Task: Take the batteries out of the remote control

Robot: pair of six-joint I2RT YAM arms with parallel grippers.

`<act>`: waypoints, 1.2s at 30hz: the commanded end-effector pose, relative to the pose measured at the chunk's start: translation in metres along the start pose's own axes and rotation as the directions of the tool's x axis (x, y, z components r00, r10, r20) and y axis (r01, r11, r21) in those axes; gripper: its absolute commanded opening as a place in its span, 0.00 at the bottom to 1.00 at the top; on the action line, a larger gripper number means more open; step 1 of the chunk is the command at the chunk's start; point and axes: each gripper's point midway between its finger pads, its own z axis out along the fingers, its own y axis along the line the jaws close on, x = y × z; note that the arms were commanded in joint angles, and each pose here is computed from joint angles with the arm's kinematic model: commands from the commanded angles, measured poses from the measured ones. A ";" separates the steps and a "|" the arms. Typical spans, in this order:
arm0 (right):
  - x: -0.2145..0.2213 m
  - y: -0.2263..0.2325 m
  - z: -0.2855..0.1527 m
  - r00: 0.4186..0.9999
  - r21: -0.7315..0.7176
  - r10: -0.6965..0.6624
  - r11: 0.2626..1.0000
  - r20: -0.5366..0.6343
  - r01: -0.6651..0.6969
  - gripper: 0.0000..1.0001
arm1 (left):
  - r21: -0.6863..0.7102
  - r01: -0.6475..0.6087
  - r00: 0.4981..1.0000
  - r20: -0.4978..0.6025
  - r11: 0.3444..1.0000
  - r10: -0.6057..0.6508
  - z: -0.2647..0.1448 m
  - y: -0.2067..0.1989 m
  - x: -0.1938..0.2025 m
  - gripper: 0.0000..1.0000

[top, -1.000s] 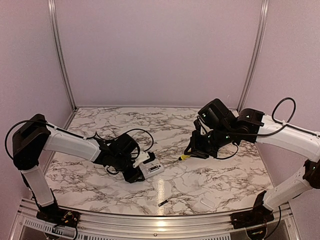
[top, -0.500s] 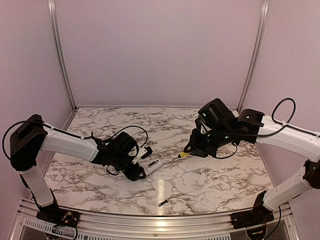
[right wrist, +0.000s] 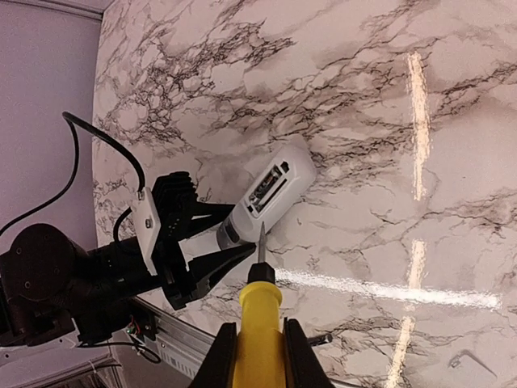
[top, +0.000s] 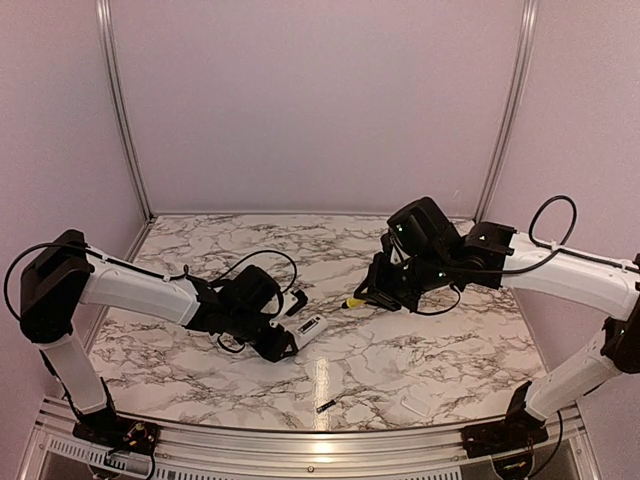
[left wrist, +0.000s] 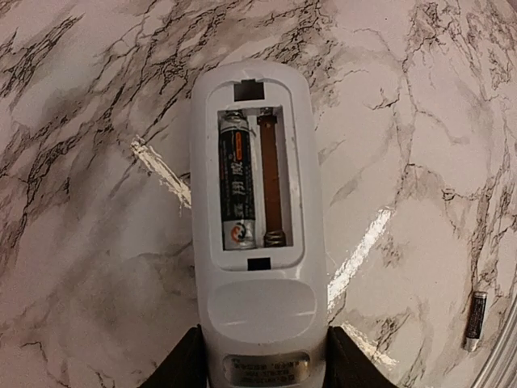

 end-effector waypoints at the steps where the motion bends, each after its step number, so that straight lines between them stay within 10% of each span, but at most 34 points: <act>1: 0.000 0.010 0.009 0.999 -0.032 0.035 0.999 0.000 -0.035 0.00 | -0.081 0.009 0.995 0.096 0.997 -0.002 -0.003 -0.001 -0.031 0.00; 36: -0.025 -0.028 -0.012 0.980 -0.018 0.174 0.985 0.094 -0.174 0.00 | -0.104 -0.060 0.972 0.220 0.993 0.081 -0.010 -0.052 -0.088 0.00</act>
